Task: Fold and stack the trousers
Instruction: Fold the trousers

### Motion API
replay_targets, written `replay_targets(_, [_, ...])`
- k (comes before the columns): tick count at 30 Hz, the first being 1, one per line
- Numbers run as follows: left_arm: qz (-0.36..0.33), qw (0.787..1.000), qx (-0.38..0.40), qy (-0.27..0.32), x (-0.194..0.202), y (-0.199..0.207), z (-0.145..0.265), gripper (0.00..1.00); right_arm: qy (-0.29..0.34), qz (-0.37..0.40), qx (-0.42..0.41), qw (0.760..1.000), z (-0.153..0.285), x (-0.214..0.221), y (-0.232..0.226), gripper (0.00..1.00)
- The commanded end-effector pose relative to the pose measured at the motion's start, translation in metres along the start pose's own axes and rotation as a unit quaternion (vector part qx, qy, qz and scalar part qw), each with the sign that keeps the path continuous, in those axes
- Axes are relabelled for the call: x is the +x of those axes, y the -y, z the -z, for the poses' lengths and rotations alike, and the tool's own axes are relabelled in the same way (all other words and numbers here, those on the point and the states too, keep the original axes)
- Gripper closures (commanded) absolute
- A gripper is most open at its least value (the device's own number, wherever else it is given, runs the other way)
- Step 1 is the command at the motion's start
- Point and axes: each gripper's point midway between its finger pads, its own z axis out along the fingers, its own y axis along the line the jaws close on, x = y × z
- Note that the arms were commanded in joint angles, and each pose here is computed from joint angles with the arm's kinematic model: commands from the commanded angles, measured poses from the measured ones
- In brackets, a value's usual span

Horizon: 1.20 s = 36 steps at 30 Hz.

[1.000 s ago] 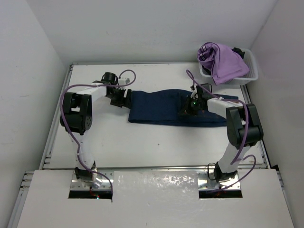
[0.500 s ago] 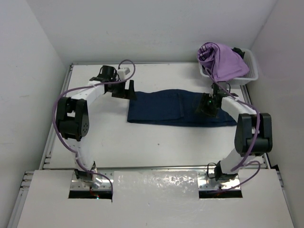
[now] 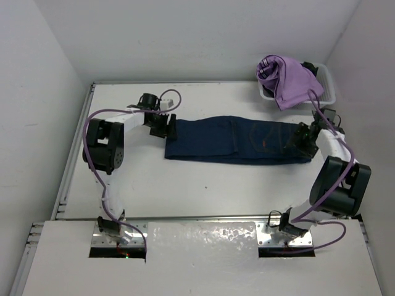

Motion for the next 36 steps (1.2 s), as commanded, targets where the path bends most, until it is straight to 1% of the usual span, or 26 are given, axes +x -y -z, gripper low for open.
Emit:
replay_targets(1, [0.021,0.998,0.048,-0.046,0.032,0.017,-0.016,0.4,0.03,0.002,0.023,0.999,0.017,-0.018,0.022,0.37])
replay_targets(2, [0.021,0.997,0.055,-0.05,0.035,0.019,-0.017,0.53,0.028,0.0,0.028,0.999,0.017,-0.018,0.027,0.37])
replay_targets(4, [0.022,0.996,0.07,-0.054,0.037,0.024,-0.016,0.71,0.03,-0.001,0.033,0.999,0.018,-0.018,0.032,0.37])
replay_targets(5, [0.02,0.995,0.076,-0.053,0.037,0.026,-0.014,0.77,0.029,-0.001,0.034,0.999,0.018,-0.016,0.033,0.37])
replay_targets(8, [0.02,0.993,0.104,-0.044,0.031,0.034,-0.004,1.0,0.035,-0.004,0.028,0.999,0.018,-0.016,0.031,0.37])
replay_targets(10, [0.019,0.993,0.115,-0.028,0.021,0.034,0.012,1.0,0.04,-0.007,0.025,0.999,0.019,-0.017,0.03,0.37])
replay_targets(11, [0.026,0.994,0.105,-0.022,0.015,0.023,0.023,1.0,0.041,-0.007,0.023,0.999,0.02,-0.018,0.028,0.37])
replay_targets(12, [0.013,0.996,0.09,-0.004,0.005,0.014,0.038,1.0,0.042,-0.007,0.023,0.999,0.02,-0.018,0.029,0.37])
replay_targets(13, [0.011,0.998,0.065,0.011,-0.006,0.0,0.05,1.0,0.044,-0.007,0.022,0.999,0.022,-0.019,0.028,0.37])
replay_targets(14, [0.035,0.998,0.043,0.018,-0.008,-0.026,0.07,1.0,0.045,-0.004,0.023,0.999,0.023,-0.019,0.028,0.37])
replay_targets(15, [0.025,0.999,0.028,0.029,-0.014,-0.035,0.085,1.0,0.048,-0.004,0.024,0.999,0.024,-0.02,0.029,0.37])
replay_targets(16, [0.023,0.999,-0.009,0.049,-0.028,-0.059,0.106,1.0,0.049,-0.004,0.023,0.999,0.026,-0.019,0.029,0.37])
replay_targets(17, [0.03,0.999,-0.025,0.037,-0.022,-0.069,0.121,1.0,0.05,-0.004,0.023,0.998,0.026,-0.018,0.029,0.37])
replay_targets(18, [0.013,0.996,-0.061,0.058,-0.035,-0.092,0.15,1.0,0.053,-0.005,0.021,0.998,0.027,-0.018,0.028,0.37])
replay_targets(20, [0.012,0.994,-0.089,0.063,-0.035,-0.109,0.181,1.0,0.058,-0.007,0.019,0.998,0.028,-0.018,0.027,0.37])
replay_targets(21, [-0.015,0.99,-0.113,0.078,-0.047,-0.113,0.202,1.0,0.061,-0.008,0.017,0.998,0.028,-0.018,0.026,0.37])
replay_targets(23, [-0.036,0.988,-0.132,0.074,-0.048,-0.113,0.22,1.0,0.065,-0.01,0.014,0.998,0.029,-0.018,0.026,0.37])
replay_targets(24, [-0.047,0.985,-0.137,0.09,-0.061,-0.109,0.234,1.0,0.066,-0.011,0.015,0.998,0.03,-0.018,0.026,0.37])
replay_targets(25, [-0.046,0.987,-0.129,0.085,-0.061,-0.102,0.237,1.0,0.067,-0.01,0.013,0.998,0.031,-0.019,0.025,0.37])
replay_targets(26, [-0.057,0.986,-0.117,0.103,-0.075,-0.092,0.246,1.0,0.07,-0.01,0.012,0.997,0.032,-0.021,0.024,0.37])
replay_targets(28, [-0.059,0.988,-0.097,0.1,-0.078,-0.075,0.248,1.0,0.071,-0.009,0.013,0.997,0.033,-0.022,0.024,0.37])
replay_targets(31, [-0.113,0.986,-0.042,0.112,-0.094,-0.015,0.242,1.0,0.074,-0.007,0.013,0.997,0.035,-0.023,0.024,0.37])
replay_targets(32, [-0.144,0.984,-0.013,0.109,-0.097,0.02,0.233,1.0,0.075,-0.007,0.012,0.997,0.035,-0.023,0.024,0.37])
replay_targets(33, [-0.157,0.981,0.023,0.111,-0.096,0.048,0.229,1.0,0.076,-0.007,0.012,0.997,0.036,-0.024,0.023,0.37])
replay_targets(35, [-0.168,0.978,0.07,0.105,-0.093,0.091,0.214,1.0,0.076,-0.006,0.011,0.997,0.037,-0.024,0.023,0.37])
replay_targets(36, [-0.165,0.978,0.084,0.095,-0.088,0.1,0.206,1.0,0.077,-0.006,0.01,0.997,0.038,-0.024,0.023,0.37])
